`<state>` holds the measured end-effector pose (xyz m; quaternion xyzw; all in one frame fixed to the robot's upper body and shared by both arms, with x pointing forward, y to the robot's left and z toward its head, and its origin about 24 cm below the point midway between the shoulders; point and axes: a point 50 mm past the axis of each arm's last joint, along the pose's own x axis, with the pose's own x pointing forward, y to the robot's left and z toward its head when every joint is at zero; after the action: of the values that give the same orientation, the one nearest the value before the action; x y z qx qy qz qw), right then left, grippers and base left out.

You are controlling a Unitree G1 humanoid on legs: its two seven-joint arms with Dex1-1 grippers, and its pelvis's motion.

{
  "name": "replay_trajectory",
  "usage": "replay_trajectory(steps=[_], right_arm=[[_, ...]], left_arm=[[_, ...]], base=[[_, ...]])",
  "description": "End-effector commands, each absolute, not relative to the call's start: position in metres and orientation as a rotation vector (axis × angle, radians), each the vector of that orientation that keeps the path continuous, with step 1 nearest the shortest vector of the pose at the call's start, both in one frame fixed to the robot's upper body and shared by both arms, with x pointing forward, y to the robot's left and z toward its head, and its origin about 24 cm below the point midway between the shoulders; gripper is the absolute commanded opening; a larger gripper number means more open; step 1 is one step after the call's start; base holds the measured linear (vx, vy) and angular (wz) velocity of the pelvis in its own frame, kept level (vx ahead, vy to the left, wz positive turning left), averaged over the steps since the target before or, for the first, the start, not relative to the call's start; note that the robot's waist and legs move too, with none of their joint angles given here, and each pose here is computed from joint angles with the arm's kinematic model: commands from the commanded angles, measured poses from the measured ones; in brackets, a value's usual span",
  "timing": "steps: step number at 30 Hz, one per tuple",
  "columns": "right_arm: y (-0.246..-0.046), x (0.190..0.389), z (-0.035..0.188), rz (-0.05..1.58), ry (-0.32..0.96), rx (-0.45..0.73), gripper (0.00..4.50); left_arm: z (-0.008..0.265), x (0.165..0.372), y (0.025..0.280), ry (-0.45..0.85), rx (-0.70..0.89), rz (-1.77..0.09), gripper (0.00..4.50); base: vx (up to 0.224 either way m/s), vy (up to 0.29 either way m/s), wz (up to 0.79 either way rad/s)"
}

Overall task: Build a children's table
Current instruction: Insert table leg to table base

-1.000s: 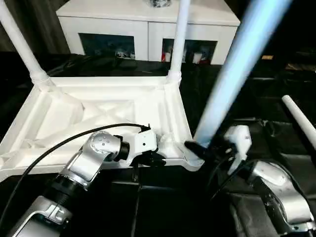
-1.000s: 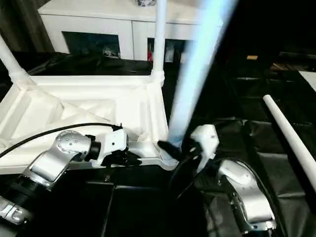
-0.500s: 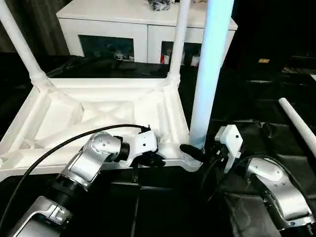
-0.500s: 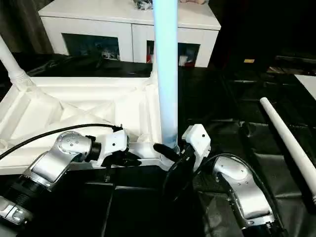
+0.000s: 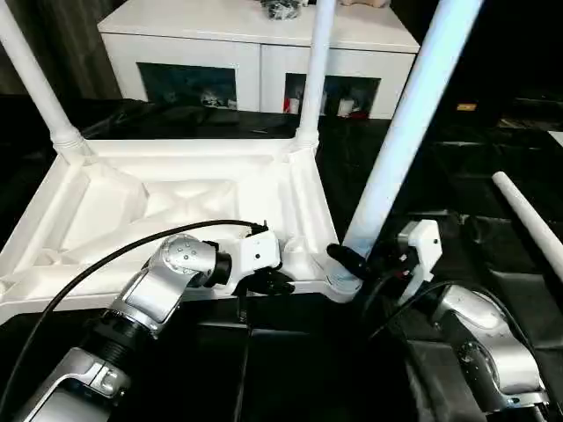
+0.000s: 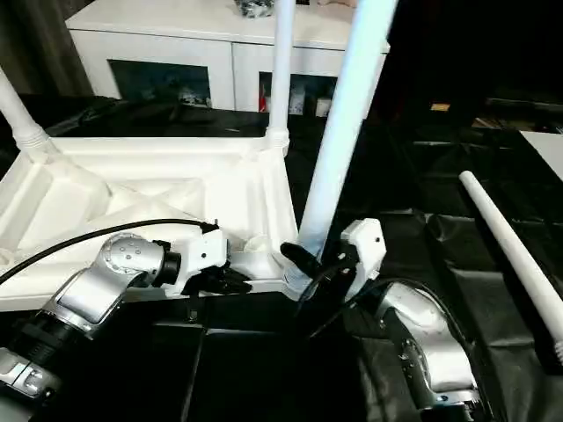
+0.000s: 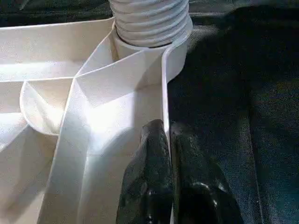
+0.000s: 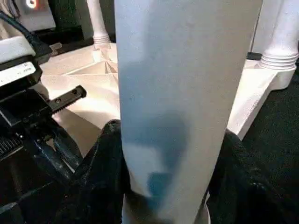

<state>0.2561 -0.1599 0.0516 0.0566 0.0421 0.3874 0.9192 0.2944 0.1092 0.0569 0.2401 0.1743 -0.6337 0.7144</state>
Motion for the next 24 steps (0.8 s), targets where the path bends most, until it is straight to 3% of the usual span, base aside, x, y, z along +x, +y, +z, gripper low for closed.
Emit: replay_trajectory(steps=[1, 4, 12, 24], right_arm=[[-0.175, 0.238, 0.002, 0.725, 0.366, 0.139, 1.86], [-0.174, 0.234, -0.002, 0.749, 0.412, 0.19, 1.86], [-0.182, 0.223, -0.025, 0.789, 0.526, -0.04, 1.86], [-0.185, 0.212, -0.041, 0.845, 0.64, -0.151, 1.86]], left_arm=[[0.074, 0.298, 0.1, 0.283, 0.552, -1.433, 0.0], [0.074, 0.298, 0.101, 0.281, 0.55, -1.43, 0.0], [0.074, 0.298, 0.101, 0.279, 0.55, -1.429, 0.0], [0.076, 0.299, 0.101, 0.28, 0.552, -1.433, 0.0]], base=[[0.0, 0.0, 0.0], [0.0, 0.0, 0.0], [0.0, 0.0, 0.0], [0.0, 0.0, 0.0]])
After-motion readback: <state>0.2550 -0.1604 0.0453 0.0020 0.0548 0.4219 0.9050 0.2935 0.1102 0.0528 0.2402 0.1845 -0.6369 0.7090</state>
